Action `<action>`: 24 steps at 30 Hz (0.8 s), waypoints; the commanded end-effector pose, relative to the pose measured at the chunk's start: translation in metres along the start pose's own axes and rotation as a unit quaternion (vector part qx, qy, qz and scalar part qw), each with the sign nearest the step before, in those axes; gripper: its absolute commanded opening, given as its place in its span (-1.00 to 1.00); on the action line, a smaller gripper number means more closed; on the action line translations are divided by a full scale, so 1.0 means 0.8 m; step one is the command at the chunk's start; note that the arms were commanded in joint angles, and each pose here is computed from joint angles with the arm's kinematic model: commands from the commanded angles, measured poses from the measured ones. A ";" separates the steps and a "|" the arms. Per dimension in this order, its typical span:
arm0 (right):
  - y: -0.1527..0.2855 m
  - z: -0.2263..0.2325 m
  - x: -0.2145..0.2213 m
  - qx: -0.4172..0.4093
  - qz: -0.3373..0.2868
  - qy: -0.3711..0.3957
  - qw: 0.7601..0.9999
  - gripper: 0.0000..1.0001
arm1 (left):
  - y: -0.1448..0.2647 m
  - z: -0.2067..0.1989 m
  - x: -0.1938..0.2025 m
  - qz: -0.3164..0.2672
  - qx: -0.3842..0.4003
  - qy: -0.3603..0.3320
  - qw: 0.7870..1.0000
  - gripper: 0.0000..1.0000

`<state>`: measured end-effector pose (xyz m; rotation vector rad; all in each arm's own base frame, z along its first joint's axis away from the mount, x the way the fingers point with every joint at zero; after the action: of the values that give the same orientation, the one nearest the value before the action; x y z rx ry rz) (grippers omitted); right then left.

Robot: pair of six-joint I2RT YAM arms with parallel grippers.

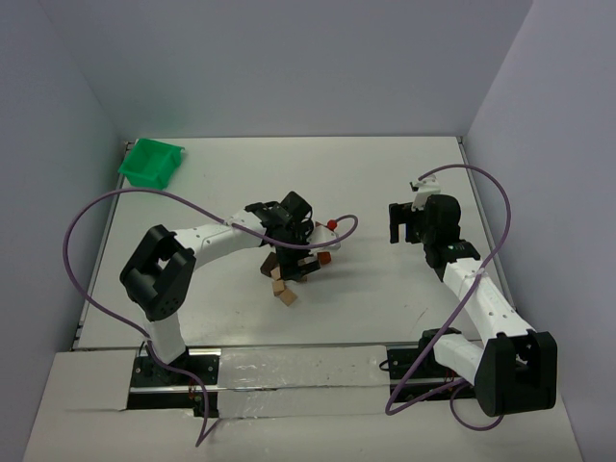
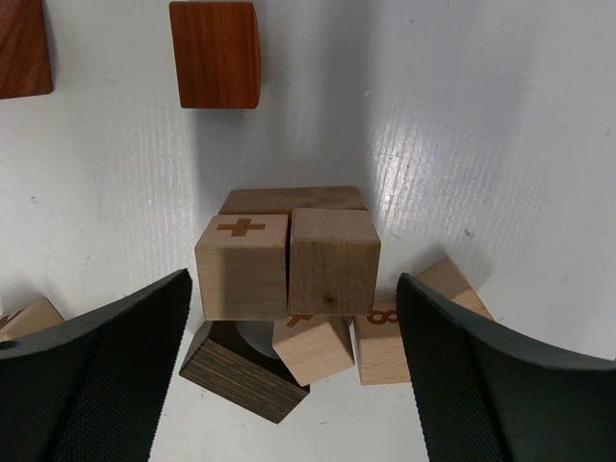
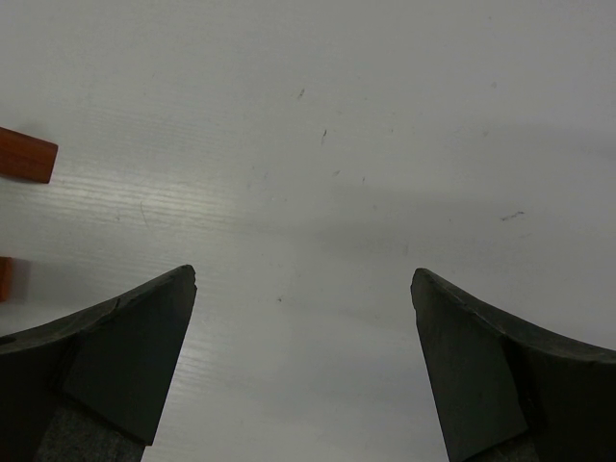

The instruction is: Build the wood block tower

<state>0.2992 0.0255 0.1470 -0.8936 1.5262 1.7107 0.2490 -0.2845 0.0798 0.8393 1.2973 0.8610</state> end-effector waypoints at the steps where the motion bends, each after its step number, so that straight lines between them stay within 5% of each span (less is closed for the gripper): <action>1: 0.005 0.002 -0.033 0.002 -0.033 0.004 0.999 0.99 | 0.023 0.000 -0.024 -0.035 -0.001 -0.010 0.999 0.93; 11: 0.011 0.009 -0.034 -0.016 -0.043 0.002 0.999 0.99 | 0.148 0.016 -0.084 -0.133 -0.075 0.003 0.988 0.99; 18: 0.011 0.019 -0.032 -0.043 -0.037 -0.002 0.998 0.99 | 0.194 0.038 -0.028 -0.186 -0.111 0.116 0.969 0.79; 24: 0.017 0.054 -0.035 -0.088 -0.034 0.027 0.995 0.99 | 0.229 0.048 0.037 -0.257 -0.162 0.208 0.930 0.58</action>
<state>0.2963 0.0396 0.1503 -0.9365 1.4663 1.7804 0.2862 -0.1902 0.2290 0.1646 1.5052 0.8870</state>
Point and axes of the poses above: each gripper's point midway between its finger pads, its own y axis back along the fingers, its own z axis along the line the jaws close on, x = y × z, the point moved 3 cm from there along y, back along the fingers, and after that the axes turned 8 degrees about -y, right-handed, at the moved point
